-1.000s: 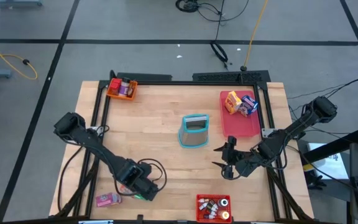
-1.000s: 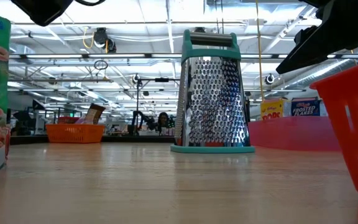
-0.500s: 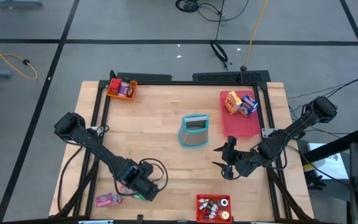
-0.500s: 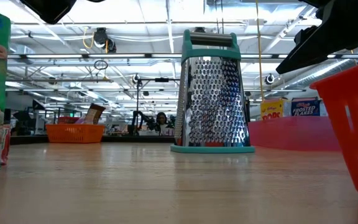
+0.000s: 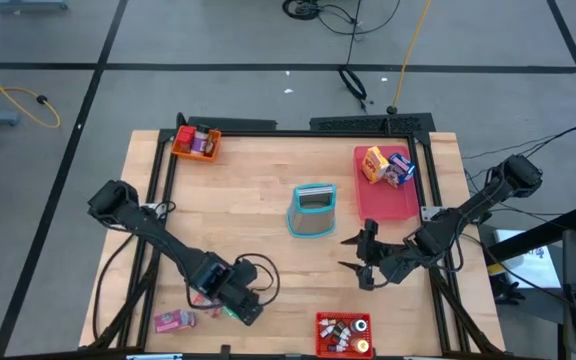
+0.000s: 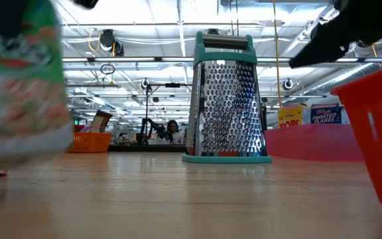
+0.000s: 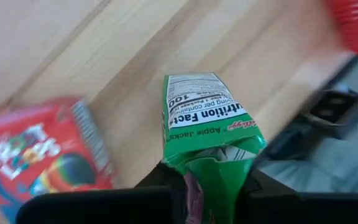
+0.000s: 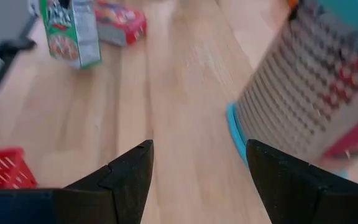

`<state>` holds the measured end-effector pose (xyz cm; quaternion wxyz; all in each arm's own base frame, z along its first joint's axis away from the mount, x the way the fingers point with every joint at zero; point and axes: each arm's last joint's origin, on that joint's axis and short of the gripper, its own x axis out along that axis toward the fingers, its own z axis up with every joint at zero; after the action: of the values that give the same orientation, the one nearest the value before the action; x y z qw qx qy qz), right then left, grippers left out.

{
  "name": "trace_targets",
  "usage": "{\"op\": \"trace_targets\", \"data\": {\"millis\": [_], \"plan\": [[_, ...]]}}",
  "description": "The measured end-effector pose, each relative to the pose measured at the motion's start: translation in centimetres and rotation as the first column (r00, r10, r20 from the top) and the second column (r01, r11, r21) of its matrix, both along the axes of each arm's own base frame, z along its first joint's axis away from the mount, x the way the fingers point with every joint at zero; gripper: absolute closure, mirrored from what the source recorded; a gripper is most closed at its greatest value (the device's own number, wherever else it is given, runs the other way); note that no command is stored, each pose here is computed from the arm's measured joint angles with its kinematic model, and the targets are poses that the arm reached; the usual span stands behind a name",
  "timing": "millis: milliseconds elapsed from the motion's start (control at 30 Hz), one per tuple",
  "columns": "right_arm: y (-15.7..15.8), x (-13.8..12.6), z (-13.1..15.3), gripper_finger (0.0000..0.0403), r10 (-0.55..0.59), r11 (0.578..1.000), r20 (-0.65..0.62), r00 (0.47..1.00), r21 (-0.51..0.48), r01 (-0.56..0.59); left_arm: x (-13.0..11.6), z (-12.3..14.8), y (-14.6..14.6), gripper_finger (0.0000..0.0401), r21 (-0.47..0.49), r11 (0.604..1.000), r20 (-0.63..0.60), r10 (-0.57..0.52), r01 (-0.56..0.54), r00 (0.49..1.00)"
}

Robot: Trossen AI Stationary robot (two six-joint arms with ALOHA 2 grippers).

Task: Pick & Place Kitchen Items
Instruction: Put the green cereal box into the pink bin

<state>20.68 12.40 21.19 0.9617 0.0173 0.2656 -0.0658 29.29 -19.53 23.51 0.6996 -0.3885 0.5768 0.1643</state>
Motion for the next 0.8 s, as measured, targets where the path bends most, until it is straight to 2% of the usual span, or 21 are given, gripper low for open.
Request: {"op": "trace_targets", "data": {"millis": [167, 367, 467, 633, 800], "plan": [[0.3, 0.5, 0.8, 0.0154, 0.029, 1.0, 0.078, 0.997, 0.005, -0.029, 1.6, 3.0, 0.3, 0.0368, 0.026, 0.998, 0.135, -0.063, 0.06, 0.989], [0.5, 0.7, 1.3, 0.0154, 0.043, 0.999, 0.13, 0.991, 0.011, -0.045, 2.9, 6.8, 0.5, 0.0368, 0.116, 0.987, 0.308, -0.145, 0.115, 0.94], [0.9, 1.1, 1.7, 0.0154, 0.102, 0.993, 0.175, 0.979, 0.033, -0.109, 3.4, 7.7, 1.0, 0.0368, 0.175, 0.977, 0.356, -0.179, 0.123, 0.917], [1.7, 1.8, 2.8, 0.0154, 0.227, 0.967, 0.298, 0.927, 0.045, -0.251, 4.9, 7.6, 1.5, 0.0368, 0.239, 0.958, 0.418, -0.247, 0.157, 0.874], [2.3, 2.8, 2.7, 0.0154, 0.307, 0.933, 0.362, 0.88, 0.067, -0.354, 7.2, 5.9, 1.8, 0.0368, 0.27, 0.936, 0.435, -0.326, 0.224, 0.839]]}}
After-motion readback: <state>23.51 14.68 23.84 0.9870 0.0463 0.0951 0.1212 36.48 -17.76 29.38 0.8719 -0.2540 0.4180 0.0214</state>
